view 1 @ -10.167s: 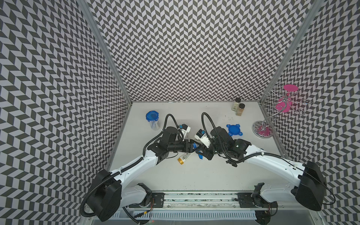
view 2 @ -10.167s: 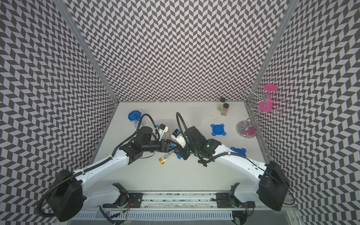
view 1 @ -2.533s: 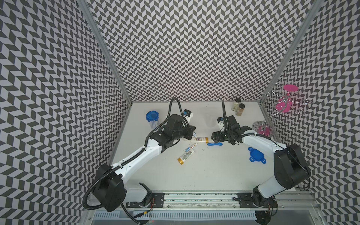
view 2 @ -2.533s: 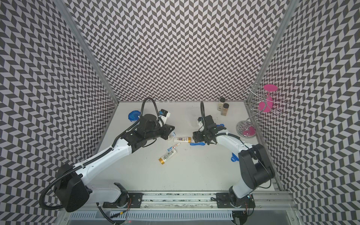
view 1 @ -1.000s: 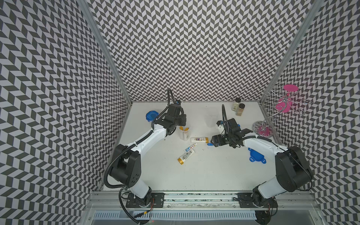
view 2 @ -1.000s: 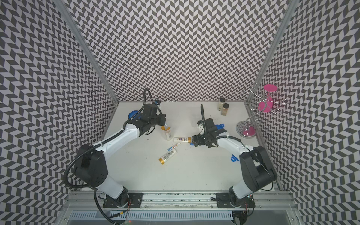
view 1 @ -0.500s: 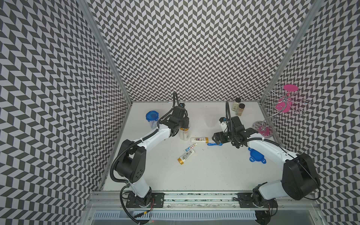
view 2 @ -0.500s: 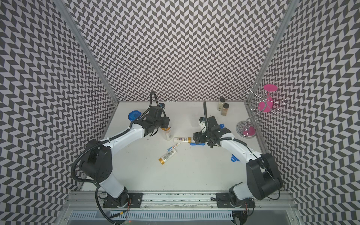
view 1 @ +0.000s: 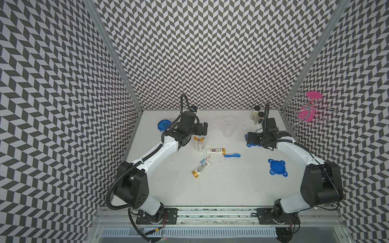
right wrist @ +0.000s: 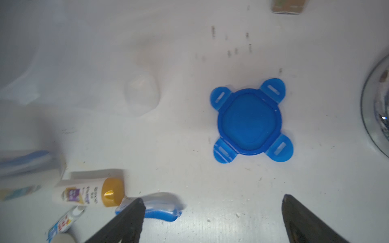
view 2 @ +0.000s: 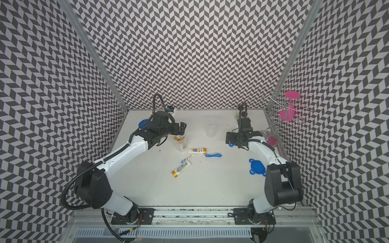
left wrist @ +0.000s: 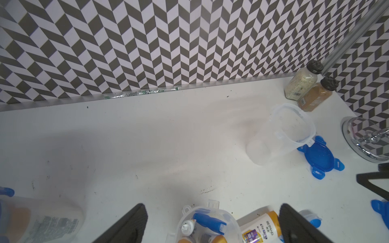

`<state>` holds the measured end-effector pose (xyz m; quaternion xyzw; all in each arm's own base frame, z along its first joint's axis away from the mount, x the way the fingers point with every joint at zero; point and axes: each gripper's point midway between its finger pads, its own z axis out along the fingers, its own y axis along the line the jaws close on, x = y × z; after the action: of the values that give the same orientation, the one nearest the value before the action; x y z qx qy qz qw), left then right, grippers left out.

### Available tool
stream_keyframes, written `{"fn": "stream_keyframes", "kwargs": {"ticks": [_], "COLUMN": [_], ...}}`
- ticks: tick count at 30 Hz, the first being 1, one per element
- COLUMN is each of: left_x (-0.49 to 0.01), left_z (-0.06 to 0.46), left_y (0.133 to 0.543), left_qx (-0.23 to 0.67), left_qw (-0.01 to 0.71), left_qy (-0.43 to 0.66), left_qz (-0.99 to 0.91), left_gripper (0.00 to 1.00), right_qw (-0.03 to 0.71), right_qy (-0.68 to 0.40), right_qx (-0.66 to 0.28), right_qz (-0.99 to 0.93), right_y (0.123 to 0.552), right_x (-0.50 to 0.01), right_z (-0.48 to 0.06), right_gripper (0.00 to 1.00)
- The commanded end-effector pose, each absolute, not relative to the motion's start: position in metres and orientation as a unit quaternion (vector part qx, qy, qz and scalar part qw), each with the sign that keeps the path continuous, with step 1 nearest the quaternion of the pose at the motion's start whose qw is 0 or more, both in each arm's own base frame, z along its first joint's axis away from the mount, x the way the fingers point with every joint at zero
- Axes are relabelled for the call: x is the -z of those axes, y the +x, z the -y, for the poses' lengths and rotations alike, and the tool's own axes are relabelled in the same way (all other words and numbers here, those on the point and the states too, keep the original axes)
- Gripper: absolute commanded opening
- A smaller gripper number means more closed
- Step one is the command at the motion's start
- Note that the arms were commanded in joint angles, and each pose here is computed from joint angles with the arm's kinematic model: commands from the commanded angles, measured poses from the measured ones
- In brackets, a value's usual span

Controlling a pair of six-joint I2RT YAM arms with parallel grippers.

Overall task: Pack away toiletry kits
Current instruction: Place the toiletry item into the container, then pick up the lid from the center of the board.

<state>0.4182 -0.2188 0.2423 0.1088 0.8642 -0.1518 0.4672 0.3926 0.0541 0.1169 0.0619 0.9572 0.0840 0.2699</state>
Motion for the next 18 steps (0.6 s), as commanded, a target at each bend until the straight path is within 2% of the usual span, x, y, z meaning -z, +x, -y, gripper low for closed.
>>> {"fn": "stream_keyframes", "kwargs": {"ticks": [1,9,18], "left_x": [-0.259,-0.260,-0.275], "left_z": [0.221,0.222,0.227], "left_y": [0.411,0.388,0.378], "left_qx": [0.173,0.204,0.247], "left_qw": [0.471,0.460,0.463], "left_qy": [0.122,0.137,0.133], "left_qz": [-0.856,-0.853,-0.841], "left_gripper": [1.00,1.00,1.00], "right_qw": [0.287,0.254,0.236], "right_qy": [0.075,0.079,0.093], "right_qx": [-0.067,-0.019,-0.021], "right_qz": [-0.953,-0.964,-0.967], "right_y": [0.419,0.447,0.470], "right_x": [-0.118,-0.078,-0.050], "right_z": [-0.045,-0.014,0.007], "right_gripper": [1.00,1.00,0.99]}}
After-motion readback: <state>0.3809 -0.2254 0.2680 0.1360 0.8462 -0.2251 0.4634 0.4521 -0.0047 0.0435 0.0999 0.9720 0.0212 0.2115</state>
